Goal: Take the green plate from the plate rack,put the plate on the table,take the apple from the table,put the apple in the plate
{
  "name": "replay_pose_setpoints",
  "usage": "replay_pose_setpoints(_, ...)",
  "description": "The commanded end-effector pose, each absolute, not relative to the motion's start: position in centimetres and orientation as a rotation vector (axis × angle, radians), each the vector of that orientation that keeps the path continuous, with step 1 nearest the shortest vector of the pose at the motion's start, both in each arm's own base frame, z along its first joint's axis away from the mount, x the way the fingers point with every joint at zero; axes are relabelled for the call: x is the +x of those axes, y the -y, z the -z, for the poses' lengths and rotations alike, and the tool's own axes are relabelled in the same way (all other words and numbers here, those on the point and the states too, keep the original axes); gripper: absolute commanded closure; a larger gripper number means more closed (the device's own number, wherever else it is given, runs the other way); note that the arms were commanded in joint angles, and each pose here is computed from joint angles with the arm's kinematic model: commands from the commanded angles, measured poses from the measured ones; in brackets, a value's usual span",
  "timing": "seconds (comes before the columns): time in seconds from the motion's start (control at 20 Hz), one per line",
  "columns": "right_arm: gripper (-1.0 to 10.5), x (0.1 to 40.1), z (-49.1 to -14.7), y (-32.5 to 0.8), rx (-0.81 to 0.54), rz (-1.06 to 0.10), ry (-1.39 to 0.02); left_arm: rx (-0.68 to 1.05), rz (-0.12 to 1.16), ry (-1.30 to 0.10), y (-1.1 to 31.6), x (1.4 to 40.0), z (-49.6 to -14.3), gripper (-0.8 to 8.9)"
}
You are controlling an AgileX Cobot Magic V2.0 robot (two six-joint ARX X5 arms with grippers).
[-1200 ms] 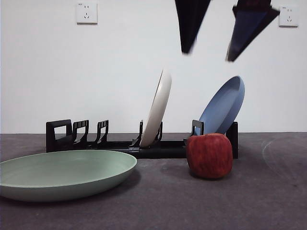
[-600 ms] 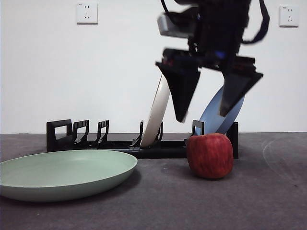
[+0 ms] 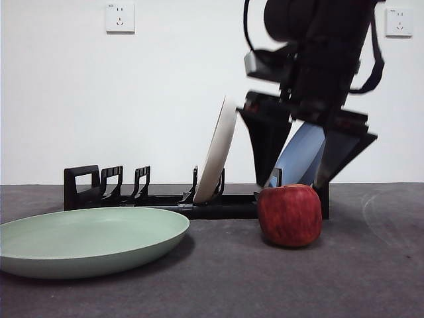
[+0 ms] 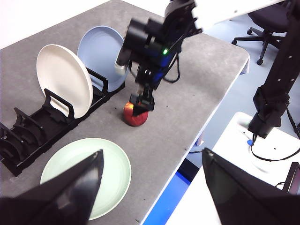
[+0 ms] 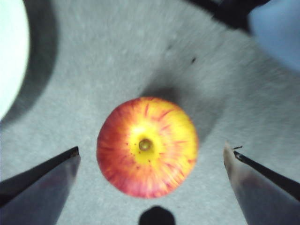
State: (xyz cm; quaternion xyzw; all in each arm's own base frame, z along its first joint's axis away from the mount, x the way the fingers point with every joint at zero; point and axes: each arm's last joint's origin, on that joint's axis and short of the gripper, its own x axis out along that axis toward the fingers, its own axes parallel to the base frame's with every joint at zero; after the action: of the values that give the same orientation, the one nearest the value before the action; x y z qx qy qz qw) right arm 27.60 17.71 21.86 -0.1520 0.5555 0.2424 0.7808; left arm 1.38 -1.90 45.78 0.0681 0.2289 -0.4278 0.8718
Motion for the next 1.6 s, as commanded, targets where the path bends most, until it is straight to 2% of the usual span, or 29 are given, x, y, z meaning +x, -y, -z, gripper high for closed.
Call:
replay_pose_setpoints(0.05, 4.3, 27.8, -20.4, -17.9, -0.347, -0.528, -1.244, 0.137, 0.893, -0.483, 1.9, 1.3, -45.7, 4.63)
replay_pose_setpoints(0.3, 4.6, 28.1, -19.3, -18.1, -0.35, -0.519, -1.277, 0.138, 0.891, -0.484, 1.9, 1.4, -45.7, 4.63)
replay_pose_setpoints(0.45, 7.8, 28.0, -19.2, -18.0, -0.355, -0.518, -1.289, 0.139, 0.89, -0.487, 2.0, 1.5, -45.7, 4.63)
replay_pose_setpoints(0.6, 9.6, 27.8, -19.2, -17.9, -0.365, -0.511, -1.313, 0.142, 0.89, -0.491, 2.1, 1.6, -45.7, 4.63)
replay_pose_setpoints(0.8, 9.6, 27.9, -19.6, -18.0, -0.36, -0.51, -1.311, 0.142, 0.89, -0.493, 2.2, 1.6, -45.7, 4.63)
replay_pose_setpoints(0.95, 9.6, 28.4, -21.5, -18.4, -0.35, -0.524, -1.297, 0.151, 0.893, -0.489, 2.2, 1.6, -45.7, 4.63)
replay_pose_setpoints(1.05, 9.6, 28.7, -23.5, -19.3, -0.304, -0.597, -1.26, 0.16, 0.896, -0.484, 2.2, 1.6, -45.7, 4.63)
replay_pose_setpoints(1.15, 9.6, 28.7, -25.7, -20.7, -0.257, -0.694, -1.199, 0.159, 0.896, -0.484, 2.1, 1.6, -45.7, 4.63)
replay_pose_setpoints(1.4, 9.6, 26.6, -29.8, -25.6, -0.277, -0.832, -1.023, 0.16, 0.896, -0.484, 2.1, 1.6, -45.7, 4.63)
replay_pose_setpoints(1.6, 9.6, 24.6, -31.1, -28.8, -0.293, -0.879, -0.888, 0.16, 0.896, -0.484, 2.2, 1.6, -45.7, 4.63)
